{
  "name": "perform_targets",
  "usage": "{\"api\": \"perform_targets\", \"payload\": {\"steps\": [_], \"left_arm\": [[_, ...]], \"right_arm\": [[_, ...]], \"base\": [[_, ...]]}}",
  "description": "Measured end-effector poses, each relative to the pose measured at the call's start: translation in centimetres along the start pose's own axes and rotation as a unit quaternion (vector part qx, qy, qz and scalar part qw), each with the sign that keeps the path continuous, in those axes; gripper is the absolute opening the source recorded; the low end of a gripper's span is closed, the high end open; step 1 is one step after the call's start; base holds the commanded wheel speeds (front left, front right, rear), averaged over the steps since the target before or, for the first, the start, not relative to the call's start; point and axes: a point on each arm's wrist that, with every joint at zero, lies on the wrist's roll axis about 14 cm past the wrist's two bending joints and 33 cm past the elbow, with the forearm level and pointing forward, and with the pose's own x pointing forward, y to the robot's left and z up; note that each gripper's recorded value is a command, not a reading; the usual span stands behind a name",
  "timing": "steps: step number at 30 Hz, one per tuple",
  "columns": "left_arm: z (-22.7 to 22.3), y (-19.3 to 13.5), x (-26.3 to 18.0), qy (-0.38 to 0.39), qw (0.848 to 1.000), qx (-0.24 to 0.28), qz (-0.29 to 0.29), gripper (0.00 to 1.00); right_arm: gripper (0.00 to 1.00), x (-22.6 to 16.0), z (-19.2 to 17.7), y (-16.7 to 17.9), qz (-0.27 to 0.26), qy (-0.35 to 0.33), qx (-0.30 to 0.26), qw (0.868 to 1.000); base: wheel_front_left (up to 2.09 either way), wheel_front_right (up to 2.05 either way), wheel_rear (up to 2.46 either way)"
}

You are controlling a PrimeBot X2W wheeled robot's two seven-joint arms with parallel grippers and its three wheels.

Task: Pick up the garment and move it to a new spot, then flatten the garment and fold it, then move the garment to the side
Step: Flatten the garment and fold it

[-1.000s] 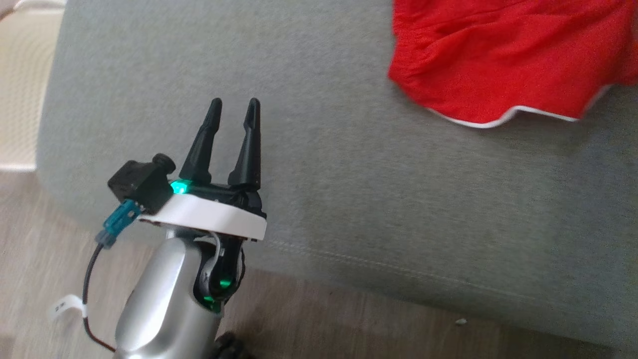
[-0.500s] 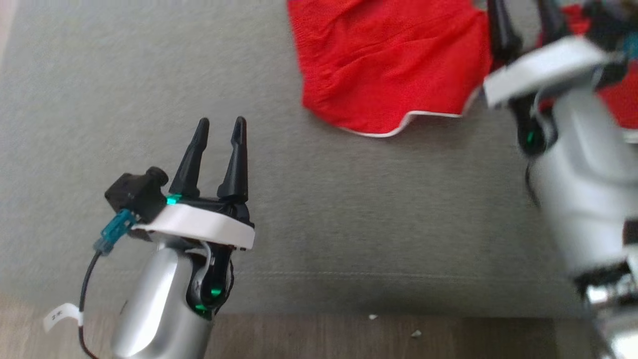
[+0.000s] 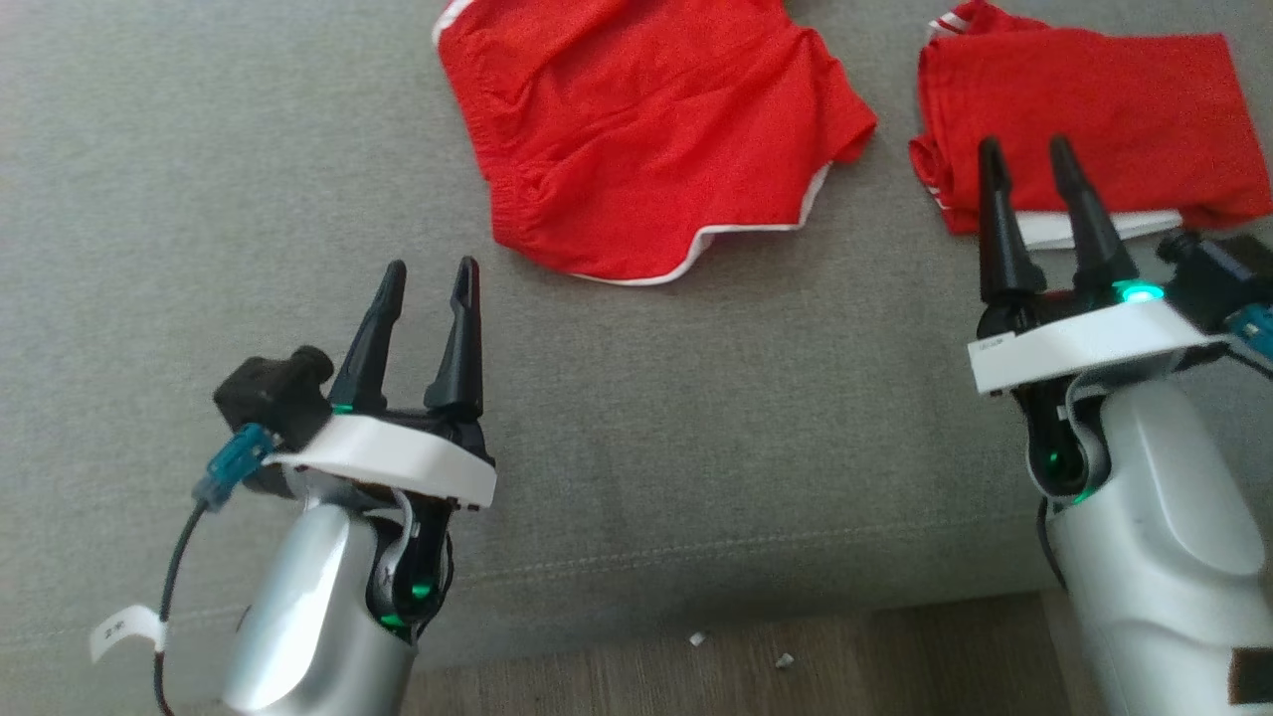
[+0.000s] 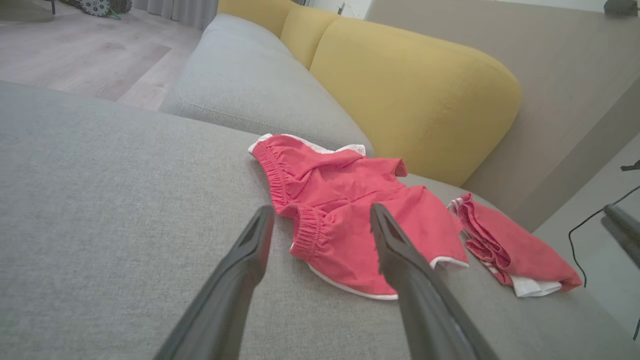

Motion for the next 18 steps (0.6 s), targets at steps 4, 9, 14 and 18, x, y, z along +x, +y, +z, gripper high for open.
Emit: {"api": "perform_targets", "payload": {"steps": [4, 9, 14, 18], "left_arm": [[-2.4, 0.5, 0.3, 0.035, 0.999, 0.01, 0.004, 1.0], [-4.3, 1.1, 1.3, 0.066, 0.997, 0.026, 0.009, 1.0], [-6.0, 1.7, 3.0, 0.095, 0.995, 0.033, 0.012, 1.0], [-7.0, 1.4, 4.3, 0.111, 0.993, 0.04, 0.0, 1.0]], "right_arm": [[1.0, 0.1, 1.3, 0.0, -0.002, -0.014, -0.006, 1.0], [1.0, -0.1, 1.7, 0.0, -0.007, -0.019, -0.002, 1.0], [1.0, -1.1, 0.7, -0.7, -0.022, -0.003, 0.0, 1.0], [1.0, -1.4, 0.8, -1.2, -0.033, -0.006, 0.001, 0.999]], "base": [[0.0, 0.0, 0.0], [0.0, 0.0, 0.0], [0.0, 0.0, 0.0], [0.0, 0.0, 0.0]]}}
